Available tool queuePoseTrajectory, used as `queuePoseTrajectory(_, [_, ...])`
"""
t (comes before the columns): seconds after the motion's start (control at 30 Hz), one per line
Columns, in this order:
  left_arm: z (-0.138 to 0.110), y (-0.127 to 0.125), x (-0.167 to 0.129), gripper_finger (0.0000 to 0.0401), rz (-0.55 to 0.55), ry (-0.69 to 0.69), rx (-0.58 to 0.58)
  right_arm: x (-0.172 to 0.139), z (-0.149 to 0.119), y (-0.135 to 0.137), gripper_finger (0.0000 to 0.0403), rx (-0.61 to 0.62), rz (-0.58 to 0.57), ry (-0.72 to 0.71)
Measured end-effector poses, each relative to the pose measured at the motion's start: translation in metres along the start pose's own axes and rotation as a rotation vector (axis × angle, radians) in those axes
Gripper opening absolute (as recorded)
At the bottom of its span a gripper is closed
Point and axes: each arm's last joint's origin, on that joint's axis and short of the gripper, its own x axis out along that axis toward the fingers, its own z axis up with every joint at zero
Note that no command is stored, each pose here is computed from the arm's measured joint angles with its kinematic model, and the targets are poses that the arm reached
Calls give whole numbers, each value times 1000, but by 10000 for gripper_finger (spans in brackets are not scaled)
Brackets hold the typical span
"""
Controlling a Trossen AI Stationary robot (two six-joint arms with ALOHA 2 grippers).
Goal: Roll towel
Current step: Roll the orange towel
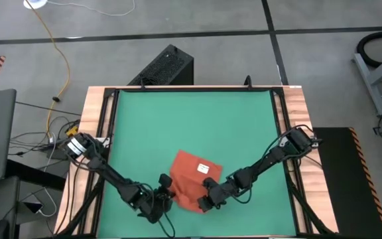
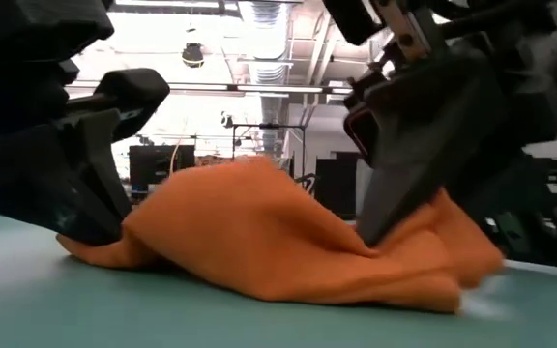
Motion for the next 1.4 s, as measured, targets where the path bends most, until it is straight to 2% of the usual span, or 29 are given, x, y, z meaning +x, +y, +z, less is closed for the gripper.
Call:
queuePoseTrajectory(0.13, [-1, 3, 2, 0, -37, 19, -27, 0, -13, -5, 70, -16, -48, -27])
queuePoseTrajectory(0.5, [-3, 1, 3, 0, -92, 34, -46, -15, -48, -2, 71, -137, -70, -168])
queuePoseTrajectory(0.7, [1, 1, 4, 0, -124, 1, -67, -30, -58, 3, 72, -271, -200, -198])
queuePoseTrajectory(0.83, [3, 3, 6, 0, -149, -9, -81, -39, -64, 11, 72, -348, -234, -180])
queuePoseTrajectory(0.97, [3, 3, 6, 0, -144, -14, -84, -37, -66, 17, 72, -416, -219, -171])
queuePoseTrajectory(1.17, [5, 3, 6, 0, -140, -32, -92, -33, -51, 17, 72, -440, -239, -134])
queuePoseTrajectory(1.4, [5, 3, 6, 0, -136, -32, -91, -31, -43, 21, 74, -533, -215, -113])
